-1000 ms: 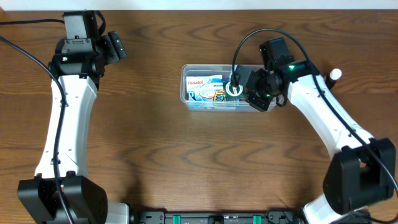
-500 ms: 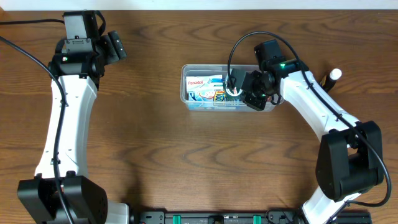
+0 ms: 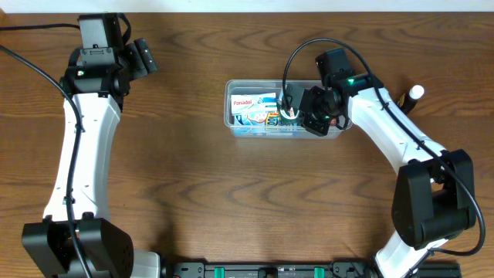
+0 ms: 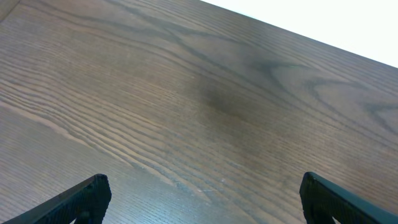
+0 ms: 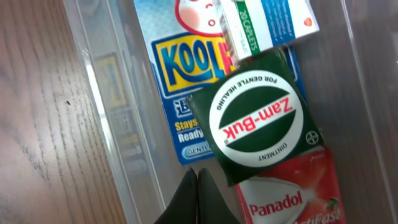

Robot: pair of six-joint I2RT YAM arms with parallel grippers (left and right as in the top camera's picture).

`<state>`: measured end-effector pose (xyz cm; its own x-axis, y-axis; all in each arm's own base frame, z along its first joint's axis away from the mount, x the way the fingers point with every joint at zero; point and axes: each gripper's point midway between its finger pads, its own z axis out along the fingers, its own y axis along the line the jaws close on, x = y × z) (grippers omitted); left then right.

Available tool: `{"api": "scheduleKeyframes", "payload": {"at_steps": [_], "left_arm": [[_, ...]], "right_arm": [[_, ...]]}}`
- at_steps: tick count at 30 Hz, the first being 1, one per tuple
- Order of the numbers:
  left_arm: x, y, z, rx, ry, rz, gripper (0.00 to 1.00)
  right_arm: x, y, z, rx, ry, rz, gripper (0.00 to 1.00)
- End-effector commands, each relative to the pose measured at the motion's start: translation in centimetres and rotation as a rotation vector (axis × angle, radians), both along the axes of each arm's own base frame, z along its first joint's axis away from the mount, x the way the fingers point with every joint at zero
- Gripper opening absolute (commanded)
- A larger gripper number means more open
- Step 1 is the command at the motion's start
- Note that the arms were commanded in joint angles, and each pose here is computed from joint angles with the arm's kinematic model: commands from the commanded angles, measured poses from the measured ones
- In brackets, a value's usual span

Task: Pack container
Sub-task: 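Press the Zam-Buk box down into the container with the right gripper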

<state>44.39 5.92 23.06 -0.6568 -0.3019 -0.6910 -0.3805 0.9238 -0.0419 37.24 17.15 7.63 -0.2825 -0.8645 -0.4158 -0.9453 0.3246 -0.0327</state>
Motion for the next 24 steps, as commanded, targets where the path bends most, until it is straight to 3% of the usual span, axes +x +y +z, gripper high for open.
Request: {"api": "scheduleKeyframes", "payload": {"at_steps": [1,24], "left_arm": [[0.0,0.2,1.3,0.002,-0.029,0.006,0.98],[0.0,0.2,1.3,0.002,-0.029,0.006,0.98]], "right_arm": [[0.1,0.2,-0.9,0.028,0.027,0.014,0.01],[2.1,-0.3,-1.9,0.05,0.001,-0.047,0.01]]}}
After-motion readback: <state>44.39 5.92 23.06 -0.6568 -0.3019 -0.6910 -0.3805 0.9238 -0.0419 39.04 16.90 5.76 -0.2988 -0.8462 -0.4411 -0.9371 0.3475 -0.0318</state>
